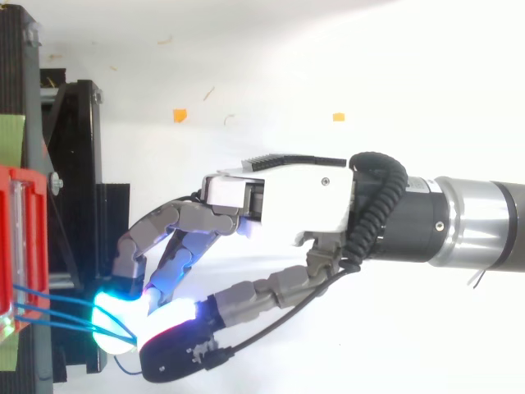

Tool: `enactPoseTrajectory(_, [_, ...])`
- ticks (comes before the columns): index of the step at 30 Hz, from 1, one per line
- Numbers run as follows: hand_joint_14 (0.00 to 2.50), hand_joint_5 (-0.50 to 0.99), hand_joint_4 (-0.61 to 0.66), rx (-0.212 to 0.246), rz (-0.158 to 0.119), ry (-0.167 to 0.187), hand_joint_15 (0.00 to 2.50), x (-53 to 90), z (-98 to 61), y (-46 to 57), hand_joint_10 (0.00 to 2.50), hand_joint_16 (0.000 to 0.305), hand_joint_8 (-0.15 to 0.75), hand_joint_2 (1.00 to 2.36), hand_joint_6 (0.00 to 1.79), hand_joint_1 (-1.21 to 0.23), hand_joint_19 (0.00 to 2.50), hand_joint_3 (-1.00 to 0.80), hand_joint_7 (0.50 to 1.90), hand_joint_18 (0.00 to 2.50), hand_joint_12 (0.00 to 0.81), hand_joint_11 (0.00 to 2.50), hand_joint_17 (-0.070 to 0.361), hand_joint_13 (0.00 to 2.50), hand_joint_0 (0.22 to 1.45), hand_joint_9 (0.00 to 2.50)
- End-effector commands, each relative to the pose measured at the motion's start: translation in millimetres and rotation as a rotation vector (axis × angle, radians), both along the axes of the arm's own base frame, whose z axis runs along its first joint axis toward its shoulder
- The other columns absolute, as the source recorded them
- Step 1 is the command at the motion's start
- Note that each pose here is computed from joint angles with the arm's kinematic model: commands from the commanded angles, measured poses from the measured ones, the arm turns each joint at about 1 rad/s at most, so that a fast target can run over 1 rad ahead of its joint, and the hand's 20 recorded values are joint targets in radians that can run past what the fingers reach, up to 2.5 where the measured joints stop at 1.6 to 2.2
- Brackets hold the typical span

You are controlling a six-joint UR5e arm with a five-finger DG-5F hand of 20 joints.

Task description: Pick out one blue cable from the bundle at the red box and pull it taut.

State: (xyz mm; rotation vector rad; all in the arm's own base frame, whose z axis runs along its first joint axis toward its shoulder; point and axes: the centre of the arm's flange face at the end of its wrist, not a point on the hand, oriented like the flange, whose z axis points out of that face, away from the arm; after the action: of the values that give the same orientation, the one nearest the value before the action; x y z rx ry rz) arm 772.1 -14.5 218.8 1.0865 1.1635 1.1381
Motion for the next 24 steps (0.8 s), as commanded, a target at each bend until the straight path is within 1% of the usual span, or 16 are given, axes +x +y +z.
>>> enactPoseTrajectory(1, [0.02, -0.18, 0.17, 0.003, 0.003, 0.004, 0.56, -0.4, -0.4, -3.5, 0.02, 0.051, 0.284, 1.02, 0.89, -0.7, 0.65, -0.04, 0.64, 0.7, 0.346, 0.57, 0.114, 0.92, 0.61, 0.92])
enactPoseTrajectory(4, [0.02, -0.18, 0.18, 0.008, 0.017, 0.008, 0.56, -1.1, 0.1, -7.4, 0.02, 0.052, 0.291, 1.01, 0.9, -0.7, 0.65, -0.03, 0.62, 0.71, 0.356, 0.57, 0.118, 0.93, 0.62, 0.92])
enactPoseTrajectory(6, [0.02, -0.18, 0.2, 0.017, 0.036, 0.009, 0.57, -1.0, 1.1, -12.7, 0.02, 0.053, 0.295, 1.01, 0.9, -0.7, 0.65, -0.04, 0.61, 0.71, 0.358, 0.57, 0.118, 0.94, 0.62, 0.92])
enactPoseTrajectory(7, [0.02, -0.18, 0.23, 0.021, 0.038, 0.007, 0.56, -0.7, 1.8, -13.6, 0.02, 0.052, 0.294, 1.02, 0.89, -0.7, 0.66, -0.07, 0.61, 0.71, 0.355, 0.58, 0.117, 0.94, 0.62, 0.93])
enactPoseTrajectory(8, [0.02, -0.18, 0.23, 0.022, 0.041, 0.007, 0.57, -0.7, 1.8, -14.3, 0.02, 0.051, 0.287, 1.02, 0.89, -0.71, 0.66, -0.1, 0.63, 0.7, 0.349, 0.59, 0.114, 0.93, 0.6, 0.93])
enactPoseTrajectory(9, [0.02, -0.18, 0.21, 0.024, 0.046, 0.007, 0.58, -0.4, 1.4, -15.8, 0.02, 0.047, 0.277, 1.02, 0.88, -0.72, 0.68, -0.18, 0.68, 0.66, 0.334, 0.6, 0.105, 0.91, 0.58, 0.93])
enactPoseTrajectory(10, [0.02, -0.18, 0.22, 0.024, 0.048, 0.004, 0.58, -0.1, 3.3, -16.6, 0.02, 0.048, 0.28, 1.01, 0.88, -0.71, 0.69, -0.35, 0.67, 0.67, 0.341, 0.59, 0.107, 0.93, 0.55, 0.95])
enactPoseTrajectory(11, [0.02, -0.17, 0.23, 0.025, 0.051, 0.005, 0.58, -0.4, 3.1, -19.5, 0.02, 0.05, 0.29, 1.0, 0.86, -0.71, 0.68, -0.45, 0.68, 0.69, 0.351, 0.6, 0.111, 0.94, 0.52, 0.98])
enactPoseTrajectory(12, [0.02, -0.17, 0.23, 0.025, 0.052, 0.007, 0.58, -0.3, 2.0, -19.3, 0.02, 0.05, 0.288, 1.0, 0.86, -0.71, 0.68, -0.47, 0.69, 0.69, 0.35, 0.6, 0.112, 0.94, 0.52, 0.98])
enactPoseTrajectory(13, [0.02, -0.16, 0.22, 0.026, 0.056, 0.002, 0.57, 0.3, 4.6, -18.9, 0.02, 0.051, 0.29, 1.0, 0.84, -0.71, 0.67, -0.5, 0.71, 0.7, 0.355, 0.6, 0.114, 0.95, 0.5, 1.01])
enactPoseTrajectory(15, [0.02, -0.16, 0.22, 0.025, 0.056, 0.002, 0.57, 0.3, 4.6, -19.9, 0.02, 0.051, 0.295, 1.0, 0.84, -0.71, 0.67, -0.5, 0.73, 0.71, 0.357, 0.6, 0.114, 0.96, 0.5, 1.03])
enactPoseTrajectory(18, [0.02, -0.15, 0.22, 0.024, 0.057, 0.004, 0.57, 0.4, 3.4, -19.7, 0.02, 0.05, 0.301, 1.0, 0.86, -0.75, 0.65, -0.5, 0.74, 0.76, 0.355, 0.62, 0.113, 1.0, 0.49, 1.11])
enactPoseTrajectory(21, [0.02, -0.14, 0.2, 0.026, 0.059, 0.004, 0.58, 0.4, 3.4, -19.6, 0.02, 0.045, 0.277, 1.0, 0.89, -0.79, 0.66, -0.5, 0.77, 0.76, 0.332, 0.65, 0.102, 1.02, 0.55, 1.15])
enactPoseTrajectory(22, [0.02, -0.13, 0.16, 0.026, 0.059, 0.004, 0.59, 0.4, 3.4, -19.6, 0.02, 0.044, 0.274, 1.0, 0.89, -0.79, 0.65, -0.5, 0.79, 0.78, 0.323, 0.66, 0.099, 1.03, 0.59, 1.16])
enactPoseTrajectory(23, [0.02, -0.13, 0.12, 0.024, 0.059, 0.004, 0.59, 0.4, 3.4, -19.6, 0.02, 0.044, 0.278, 1.0, 0.9, -0.8, 0.65, -0.5, 0.81, 0.78, 0.322, 0.67, 0.098, 1.04, 0.6, 1.18])
enactPoseTrajectory(24, [0.02, -0.13, 0.09, 0.026, 0.059, 0.002, 0.6, 0.5, 3.6, -19.6, 0.02, 0.043, 0.275, 1.01, 0.91, -0.8, 0.65, -0.44, 0.81, 0.78, 0.323, 0.68, 0.098, 1.05, 0.62, 1.18])
